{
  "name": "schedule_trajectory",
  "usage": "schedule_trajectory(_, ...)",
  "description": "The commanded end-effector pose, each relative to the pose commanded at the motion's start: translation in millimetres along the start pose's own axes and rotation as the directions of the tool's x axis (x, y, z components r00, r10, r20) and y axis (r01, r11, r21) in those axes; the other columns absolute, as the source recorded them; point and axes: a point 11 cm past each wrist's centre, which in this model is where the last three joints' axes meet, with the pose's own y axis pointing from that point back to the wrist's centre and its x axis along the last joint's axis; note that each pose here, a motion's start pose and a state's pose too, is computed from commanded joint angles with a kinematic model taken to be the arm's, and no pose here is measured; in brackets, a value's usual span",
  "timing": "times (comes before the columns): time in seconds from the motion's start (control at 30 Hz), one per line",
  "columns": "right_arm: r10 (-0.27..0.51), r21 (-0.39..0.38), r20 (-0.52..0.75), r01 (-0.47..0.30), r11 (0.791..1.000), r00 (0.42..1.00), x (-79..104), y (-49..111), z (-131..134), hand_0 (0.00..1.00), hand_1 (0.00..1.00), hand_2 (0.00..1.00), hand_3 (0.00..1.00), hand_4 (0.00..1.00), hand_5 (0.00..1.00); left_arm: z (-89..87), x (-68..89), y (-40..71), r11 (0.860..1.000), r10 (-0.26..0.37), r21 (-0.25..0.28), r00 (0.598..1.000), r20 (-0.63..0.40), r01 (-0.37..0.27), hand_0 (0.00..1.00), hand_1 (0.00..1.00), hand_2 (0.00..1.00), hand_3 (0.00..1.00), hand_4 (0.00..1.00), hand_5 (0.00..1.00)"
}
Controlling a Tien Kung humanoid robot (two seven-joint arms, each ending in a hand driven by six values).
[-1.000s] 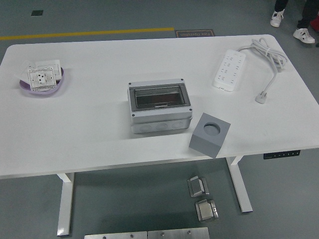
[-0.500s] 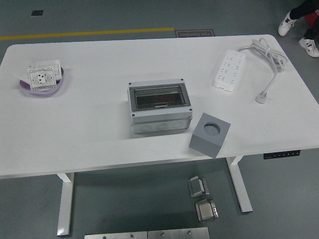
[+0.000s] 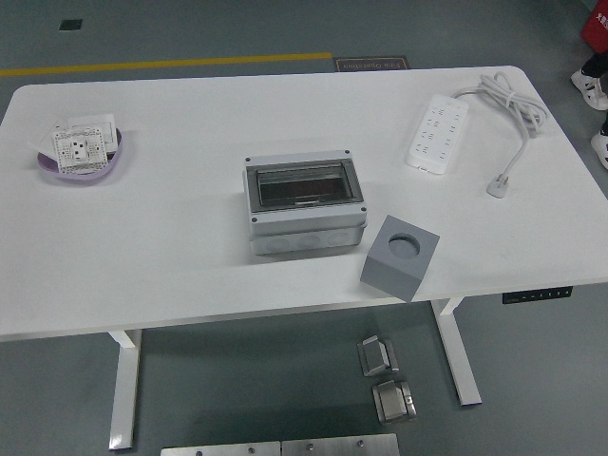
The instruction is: Pick up the cylinder from the cube,place it in the box,flap close box
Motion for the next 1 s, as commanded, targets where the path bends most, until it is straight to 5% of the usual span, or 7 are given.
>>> schedule_trajectory(1.0,0.009,0.019,0.009,-0.009,1.000,1.000,0.4,-3.6,-2.7,0.469,0.547,0.667,0.755,0.709,0.426,0.8,2.5,0.1,1.000,0.003,-0.003,1.000,-0.003,-0.003,0.662,0.652,0.542,0.582,0.567,0.245)
